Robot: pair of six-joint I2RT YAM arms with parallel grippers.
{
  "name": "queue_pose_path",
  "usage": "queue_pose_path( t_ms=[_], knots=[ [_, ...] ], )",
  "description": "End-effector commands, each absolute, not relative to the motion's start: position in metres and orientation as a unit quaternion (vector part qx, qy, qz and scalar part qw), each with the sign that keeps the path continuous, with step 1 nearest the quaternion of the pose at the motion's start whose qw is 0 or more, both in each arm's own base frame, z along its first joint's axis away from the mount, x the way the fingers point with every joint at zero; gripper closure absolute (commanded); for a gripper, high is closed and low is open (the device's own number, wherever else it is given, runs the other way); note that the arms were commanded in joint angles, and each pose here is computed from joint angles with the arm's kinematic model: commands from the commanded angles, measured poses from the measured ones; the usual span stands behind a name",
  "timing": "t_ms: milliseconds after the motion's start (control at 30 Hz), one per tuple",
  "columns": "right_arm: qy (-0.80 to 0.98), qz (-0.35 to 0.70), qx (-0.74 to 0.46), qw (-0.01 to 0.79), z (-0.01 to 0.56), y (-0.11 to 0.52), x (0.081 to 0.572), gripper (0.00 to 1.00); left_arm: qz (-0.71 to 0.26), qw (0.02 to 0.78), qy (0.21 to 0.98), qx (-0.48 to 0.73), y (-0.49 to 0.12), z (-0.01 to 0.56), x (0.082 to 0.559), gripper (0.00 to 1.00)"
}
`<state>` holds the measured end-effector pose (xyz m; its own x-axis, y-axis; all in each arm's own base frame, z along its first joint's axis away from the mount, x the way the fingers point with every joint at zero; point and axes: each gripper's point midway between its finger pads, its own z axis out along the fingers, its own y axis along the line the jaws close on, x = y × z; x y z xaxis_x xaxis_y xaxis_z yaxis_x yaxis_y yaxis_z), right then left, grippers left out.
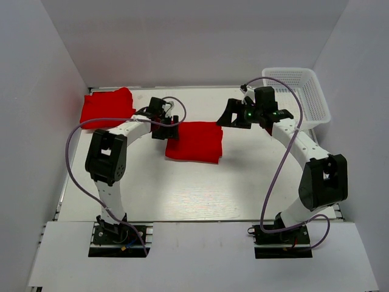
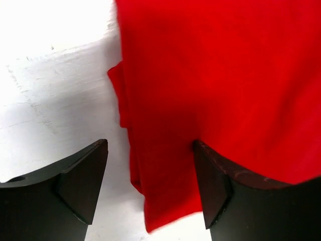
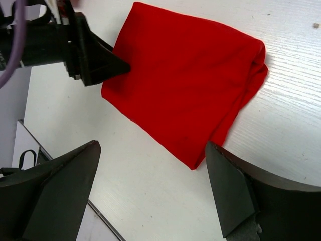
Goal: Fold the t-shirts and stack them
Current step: Fold the long partially folded tshirt into a neat square, then put the neatly folded tshirt into the corner of the board with the left arm
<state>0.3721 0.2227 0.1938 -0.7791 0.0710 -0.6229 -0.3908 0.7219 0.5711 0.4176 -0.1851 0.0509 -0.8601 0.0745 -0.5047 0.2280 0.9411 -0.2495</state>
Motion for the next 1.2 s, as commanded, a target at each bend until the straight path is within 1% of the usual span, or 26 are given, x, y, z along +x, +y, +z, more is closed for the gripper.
queue_pose_path(
  t_ms=[0, 133, 167, 267, 367, 400, 467, 500, 533, 567, 600, 633, 667, 767, 867, 900, 967, 1033, 1067, 1167],
  knots=[
    [0.867, 0.354, -0.102, 0.336, 0.202, 0.218, 0.367, 0.1, -0.13, 0.261, 0.954, 0.071, -0.179, 0.055, 0.43, 0.21],
    [0.87, 0.355, -0.102, 0.327, 0.195, 0.216, 0.363, 0.1, -0.116, 0.233, 0.962, 0.078, -0.184, 0.032, 0.425, 0.24],
    [0.871, 0.354, -0.102, 0.325, 0.193, 0.216, 0.363, 0.1, -0.112, 0.224, 0.964, 0.084, -0.183, 0.025, 0.422, 0.28],
    [0.874, 0.349, -0.1, 0.322, 0.188, 0.215, 0.36, 0.1, -0.123, 0.201, 0.967, 0.093, -0.191, 0.007, 0.413, 0.3],
    [0.877, 0.344, -0.095, 0.321, 0.184, 0.212, 0.357, 0.1, -0.098, 0.195, 0.97, 0.104, -0.191, -0.004, 0.407, 0.34],
    [0.878, 0.339, -0.094, 0.325, 0.185, 0.21, 0.357, 0.1, -0.077, 0.182, 0.974, 0.107, -0.189, -0.017, 0.402, 0.36],
    [0.879, 0.333, -0.095, 0.328, 0.182, 0.207, 0.355, 0.1, -0.069, 0.167, 0.977, 0.113, -0.19, -0.027, 0.395, 0.42],
    [0.882, 0.331, -0.086, 0.325, 0.181, 0.206, 0.355, 0.1, -0.053, 0.16, 0.979, 0.116, -0.188, -0.033, 0.391, 0.46],
    [0.879, 0.331, -0.086, 0.331, 0.183, 0.206, 0.356, 0.1, -0.049, 0.146, 0.981, 0.116, -0.186, -0.043, 0.386, 0.54],
    [0.882, 0.328, -0.083, 0.327, 0.181, 0.203, 0.352, 0.1, -0.049, 0.146, 0.981, 0.12, -0.191, -0.044, 0.386, 0.6],
    [0.884, 0.323, -0.079, 0.329, 0.18, 0.2, 0.352, 0.1, -0.054, 0.144, 0.981, 0.121, -0.192, -0.044, 0.385, 0.69],
    [0.884, 0.32, -0.077, 0.332, 0.18, 0.199, 0.35, 0.1, -0.063, 0.135, 0.981, 0.123, -0.195, -0.049, 0.382, 0.97],
    [0.885, 0.318, -0.076, 0.332, 0.179, 0.198, 0.35, 0.1, -0.072, 0.132, 0.981, 0.124, -0.198, -0.049, 0.38, 1.0],
    [0.887, 0.305, -0.073, 0.337, 0.179, 0.194, 0.348, 0.1, -0.093, 0.172, 0.971, 0.135, -0.208, -0.031, 0.396, 1.0],
    [0.888, 0.295, -0.071, 0.345, 0.182, 0.189, 0.348, 0.1, -0.131, 0.238, 0.952, 0.144, -0.214, 0.015, 0.417, 1.0],
    [0.888, 0.292, -0.071, 0.349, 0.183, 0.187, 0.346, 0.1, -0.138, 0.272, 0.94, 0.153, -0.217, 0.042, 0.425, 1.0],
    [0.888, 0.288, -0.071, 0.352, 0.183, 0.186, 0.345, 0.1, -0.113, 0.321, 0.925, 0.167, -0.21, 0.071, 0.44, 1.0],
    [0.887, 0.281, -0.07, 0.359, 0.185, 0.182, 0.346, 0.1, -0.111, 0.36, 0.909, 0.18, -0.211, 0.106, 0.45, 1.0],
    [0.888, 0.279, -0.07, 0.358, 0.183, 0.181, 0.345, 0.1, -0.118, 0.37, 0.9, 0.198, -0.214, 0.116, 0.452, 1.0],
    [0.887, 0.277, -0.074, 0.361, 0.184, 0.18, 0.343, 0.1, -0.096, 0.406, 0.876, 0.24, -0.207, 0.145, 0.461, 1.0]
  ],
)
